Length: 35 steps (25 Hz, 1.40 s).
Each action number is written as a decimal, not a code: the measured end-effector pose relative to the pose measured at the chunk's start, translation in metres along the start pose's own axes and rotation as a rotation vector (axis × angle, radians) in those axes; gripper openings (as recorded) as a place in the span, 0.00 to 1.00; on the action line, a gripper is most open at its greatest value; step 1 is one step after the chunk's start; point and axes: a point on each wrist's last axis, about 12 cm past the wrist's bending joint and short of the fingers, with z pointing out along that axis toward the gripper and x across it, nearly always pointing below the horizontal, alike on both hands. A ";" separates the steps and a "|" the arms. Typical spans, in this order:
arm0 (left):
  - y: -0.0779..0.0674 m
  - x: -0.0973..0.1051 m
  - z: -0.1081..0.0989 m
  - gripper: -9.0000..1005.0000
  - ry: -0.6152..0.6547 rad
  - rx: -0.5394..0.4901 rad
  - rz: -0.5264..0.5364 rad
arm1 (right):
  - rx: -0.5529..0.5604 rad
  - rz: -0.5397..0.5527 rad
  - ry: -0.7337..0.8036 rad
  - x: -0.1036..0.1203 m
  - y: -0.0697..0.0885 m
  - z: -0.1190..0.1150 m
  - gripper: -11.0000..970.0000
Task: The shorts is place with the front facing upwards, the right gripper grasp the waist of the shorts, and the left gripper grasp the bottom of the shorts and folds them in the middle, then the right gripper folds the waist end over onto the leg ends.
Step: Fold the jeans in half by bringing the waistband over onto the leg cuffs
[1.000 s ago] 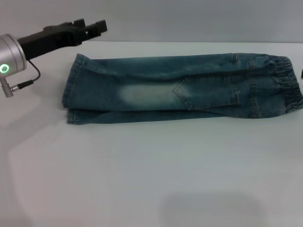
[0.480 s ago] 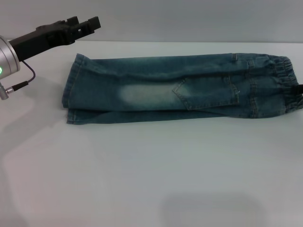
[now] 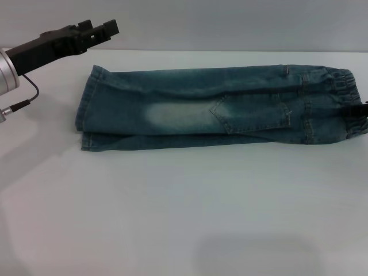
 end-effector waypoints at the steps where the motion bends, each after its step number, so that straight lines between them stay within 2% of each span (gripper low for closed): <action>1: 0.000 0.000 0.000 0.80 0.000 0.000 0.000 | 0.002 -0.001 0.002 0.000 0.000 0.000 0.51; 16: 0.001 0.002 0.000 0.80 0.000 -0.003 -0.008 | 0.004 -0.023 -0.040 0.001 0.007 0.001 0.34; 25: -0.001 0.005 0.001 0.80 0.009 0.001 -0.008 | -0.003 -0.058 -0.045 0.001 0.009 0.001 0.11; 30: 0.001 0.014 0.005 0.80 0.030 -0.005 -0.012 | -0.037 -0.071 -0.071 0.005 0.012 0.001 0.01; 35: 0.002 0.025 0.007 0.80 0.047 -0.016 -0.018 | -0.038 -0.073 -0.122 0.007 0.011 -0.008 0.01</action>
